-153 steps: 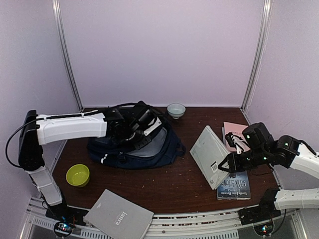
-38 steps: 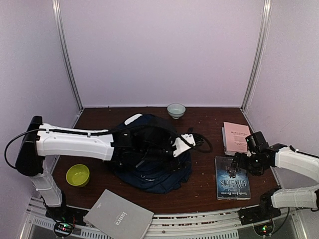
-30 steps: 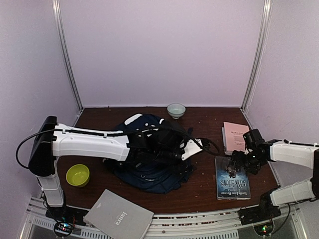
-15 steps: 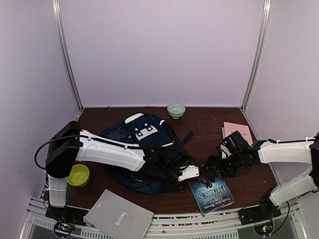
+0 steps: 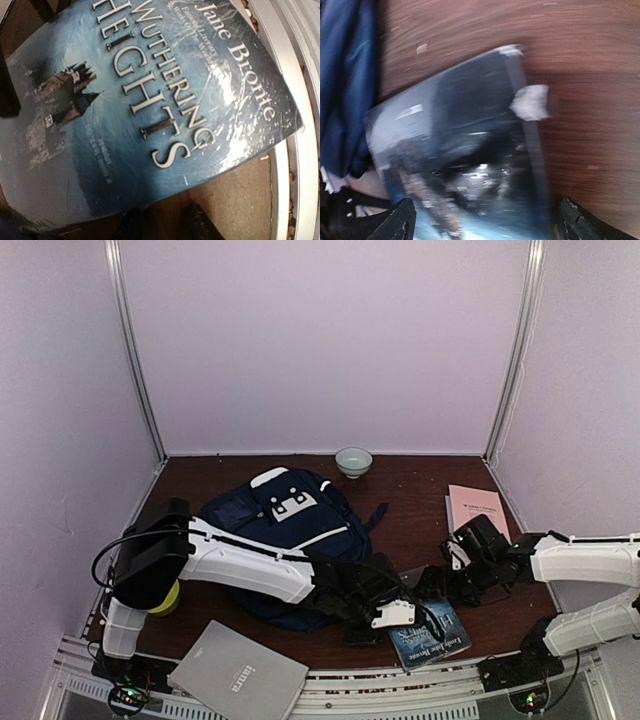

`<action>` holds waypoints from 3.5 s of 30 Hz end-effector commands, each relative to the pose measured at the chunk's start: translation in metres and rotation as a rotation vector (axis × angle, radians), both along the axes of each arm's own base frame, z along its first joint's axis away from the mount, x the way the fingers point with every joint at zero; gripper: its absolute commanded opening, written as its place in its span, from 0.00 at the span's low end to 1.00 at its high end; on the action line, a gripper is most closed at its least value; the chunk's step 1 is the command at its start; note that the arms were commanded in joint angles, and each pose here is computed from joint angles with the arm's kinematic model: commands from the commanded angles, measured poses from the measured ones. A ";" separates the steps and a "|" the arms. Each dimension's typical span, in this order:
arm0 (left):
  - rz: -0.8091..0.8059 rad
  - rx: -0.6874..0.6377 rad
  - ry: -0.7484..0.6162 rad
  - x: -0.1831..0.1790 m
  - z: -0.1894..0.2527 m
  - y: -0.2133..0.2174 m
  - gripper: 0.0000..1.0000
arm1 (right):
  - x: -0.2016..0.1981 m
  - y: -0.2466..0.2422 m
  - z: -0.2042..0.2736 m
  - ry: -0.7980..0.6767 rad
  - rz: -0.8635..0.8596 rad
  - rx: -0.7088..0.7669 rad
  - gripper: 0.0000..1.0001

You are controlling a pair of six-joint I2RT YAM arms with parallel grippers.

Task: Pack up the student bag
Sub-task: Pick up the book from the center of the board, then pass from the right arm to the left

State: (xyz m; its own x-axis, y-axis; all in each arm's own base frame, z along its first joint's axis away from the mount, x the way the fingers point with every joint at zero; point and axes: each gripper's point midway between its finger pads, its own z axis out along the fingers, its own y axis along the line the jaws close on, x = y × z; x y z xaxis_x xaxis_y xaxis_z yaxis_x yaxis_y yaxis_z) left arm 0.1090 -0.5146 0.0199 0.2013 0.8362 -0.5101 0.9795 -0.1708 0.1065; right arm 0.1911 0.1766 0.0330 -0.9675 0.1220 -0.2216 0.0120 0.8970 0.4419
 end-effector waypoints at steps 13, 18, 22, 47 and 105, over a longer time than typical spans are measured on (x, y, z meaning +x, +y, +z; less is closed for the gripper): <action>0.183 -0.078 -0.050 0.051 -0.007 0.008 0.34 | -0.034 0.096 0.110 -0.053 0.176 0.746 0.85; 0.210 -0.108 -0.065 0.060 0.000 0.007 0.35 | -0.044 0.095 0.108 -0.031 0.168 0.732 0.82; 0.227 -0.138 -0.053 0.066 0.005 0.005 0.37 | -0.049 0.094 0.113 -0.035 0.155 0.752 0.80; 0.376 -0.339 0.225 0.099 0.019 0.004 0.39 | -0.057 0.112 0.144 -0.082 0.116 0.923 0.56; -0.048 -0.526 0.291 0.008 0.278 0.093 0.00 | -0.107 0.143 0.259 -0.794 1.076 0.302 0.00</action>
